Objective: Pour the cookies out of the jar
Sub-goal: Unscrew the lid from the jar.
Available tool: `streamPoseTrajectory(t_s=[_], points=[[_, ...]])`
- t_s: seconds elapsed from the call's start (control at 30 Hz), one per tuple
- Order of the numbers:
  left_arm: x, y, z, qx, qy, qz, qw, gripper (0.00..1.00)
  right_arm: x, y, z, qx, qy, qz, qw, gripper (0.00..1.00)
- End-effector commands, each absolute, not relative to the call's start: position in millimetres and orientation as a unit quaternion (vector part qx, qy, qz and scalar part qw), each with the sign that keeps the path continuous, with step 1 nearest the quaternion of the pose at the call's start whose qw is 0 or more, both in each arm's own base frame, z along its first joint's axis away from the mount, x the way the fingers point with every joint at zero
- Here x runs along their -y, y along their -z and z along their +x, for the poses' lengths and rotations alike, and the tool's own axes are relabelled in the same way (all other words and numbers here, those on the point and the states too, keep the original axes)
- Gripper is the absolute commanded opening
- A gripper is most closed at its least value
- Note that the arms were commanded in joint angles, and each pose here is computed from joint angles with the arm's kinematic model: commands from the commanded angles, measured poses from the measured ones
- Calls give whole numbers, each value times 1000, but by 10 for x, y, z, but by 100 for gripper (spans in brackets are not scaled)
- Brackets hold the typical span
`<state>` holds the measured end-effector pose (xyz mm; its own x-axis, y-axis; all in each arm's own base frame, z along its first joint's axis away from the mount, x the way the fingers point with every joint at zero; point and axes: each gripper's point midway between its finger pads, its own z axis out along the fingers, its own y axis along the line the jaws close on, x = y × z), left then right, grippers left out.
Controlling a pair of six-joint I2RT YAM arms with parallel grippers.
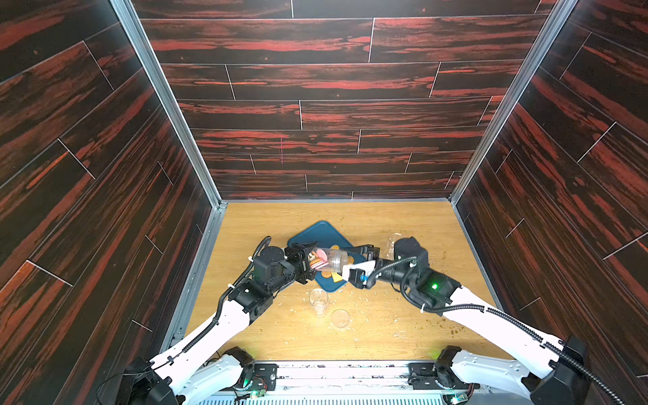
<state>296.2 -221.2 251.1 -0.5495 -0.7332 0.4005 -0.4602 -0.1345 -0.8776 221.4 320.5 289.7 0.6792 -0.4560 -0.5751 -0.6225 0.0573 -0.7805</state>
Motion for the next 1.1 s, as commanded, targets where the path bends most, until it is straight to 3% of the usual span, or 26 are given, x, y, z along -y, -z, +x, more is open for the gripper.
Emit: streamPoseTrajectory(t_s=[0.0, 0.23, 0.3, 0.5, 0.6, 0.63, 0.83, 1.07], points=[[1962, -2616, 3165, -600, 596, -514, 145, 59, -2883, -2939, 2536, -389, 92, -676, 619, 51], [2025, -2663, 3217, -602, 602, -506, 140, 59, -2855, -3053, 2472, -421, 49, -647, 633, 79], [2071, -2685, 3239, -602, 608, -499, 136, 59, -2863, -3056, 2430, -437, 22, -640, 632, 97], [2077, -2723, 3291, -597, 612, -498, 142, 59, -2698, -3358, 2412, -556, -77, -528, 637, 99], [2094, -2737, 3303, -597, 616, -494, 143, 59, -2283, -3719, 2642, -697, -138, -293, 640, 98], [2102, -2739, 3307, -599, 616, -491, 144, 59, -2115, -3784, 2701, -746, -161, -203, 614, 99], [2121, -2800, 3310, -607, 618, -476, 153, 59, -2467, -3634, 2504, -869, -355, -142, 316, 98], [2068, -2840, 3277, -598, 623, -478, 160, 59, -2573, -3642, 2480, -846, -505, -9, 173, 98]])
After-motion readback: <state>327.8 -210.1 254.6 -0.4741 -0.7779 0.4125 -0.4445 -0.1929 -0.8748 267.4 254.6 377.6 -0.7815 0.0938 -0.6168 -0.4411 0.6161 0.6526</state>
